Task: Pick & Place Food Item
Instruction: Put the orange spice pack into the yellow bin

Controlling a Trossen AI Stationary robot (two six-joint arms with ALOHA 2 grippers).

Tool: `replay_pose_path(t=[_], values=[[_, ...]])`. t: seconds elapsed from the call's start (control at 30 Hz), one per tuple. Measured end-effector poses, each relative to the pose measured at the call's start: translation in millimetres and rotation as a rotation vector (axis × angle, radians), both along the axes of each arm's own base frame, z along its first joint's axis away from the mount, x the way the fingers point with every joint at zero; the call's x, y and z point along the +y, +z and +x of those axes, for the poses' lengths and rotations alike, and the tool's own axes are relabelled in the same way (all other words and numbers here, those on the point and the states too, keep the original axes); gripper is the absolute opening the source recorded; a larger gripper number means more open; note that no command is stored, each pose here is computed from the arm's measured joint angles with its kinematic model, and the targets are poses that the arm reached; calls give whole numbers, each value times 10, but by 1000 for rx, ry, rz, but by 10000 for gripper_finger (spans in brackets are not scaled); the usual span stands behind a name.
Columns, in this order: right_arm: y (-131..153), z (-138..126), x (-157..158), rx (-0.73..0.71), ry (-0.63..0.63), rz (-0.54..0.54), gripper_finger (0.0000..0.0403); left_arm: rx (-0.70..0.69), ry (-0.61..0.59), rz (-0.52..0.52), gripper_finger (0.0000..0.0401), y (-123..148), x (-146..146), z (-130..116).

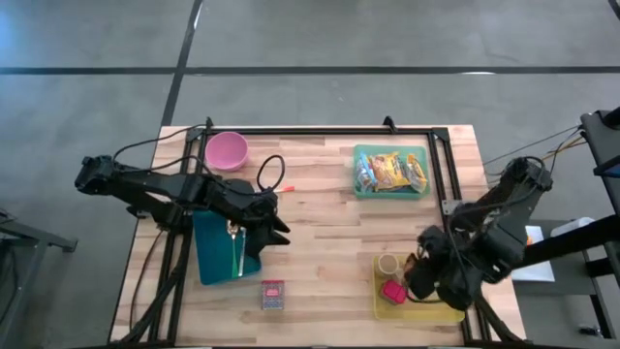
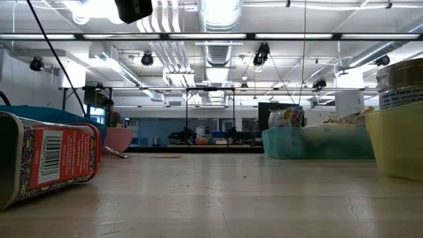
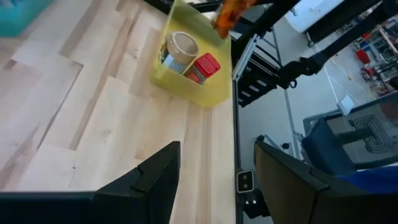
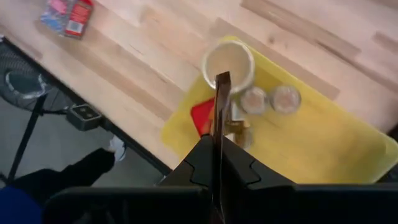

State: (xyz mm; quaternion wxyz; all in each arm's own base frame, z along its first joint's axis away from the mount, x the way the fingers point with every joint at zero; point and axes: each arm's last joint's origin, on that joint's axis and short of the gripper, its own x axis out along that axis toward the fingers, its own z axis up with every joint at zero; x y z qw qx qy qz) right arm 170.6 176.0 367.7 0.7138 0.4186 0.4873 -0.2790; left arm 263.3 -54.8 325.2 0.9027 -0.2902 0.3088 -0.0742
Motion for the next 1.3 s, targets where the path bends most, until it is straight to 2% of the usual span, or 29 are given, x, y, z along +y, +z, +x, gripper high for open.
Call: replay_pose_path(t=[0.33, 0.77, 1.07, 1.3], values=[[-413, -324, 268, 63, -90, -26, 8, 0, 6, 2, 210, -2, 20, 4], [-1073, -402, 301, 97, -97, -84, 8, 2, 10, -3, 210, -3, 20, 5], [-1299, -394, 316, 79, -87, -54, 8, 2, 20, 1, 210, -4, 23, 5], [-1352, -399, 305, 82, -87, -58, 8, 1, 32, 6, 210, -4, 40, 9]])
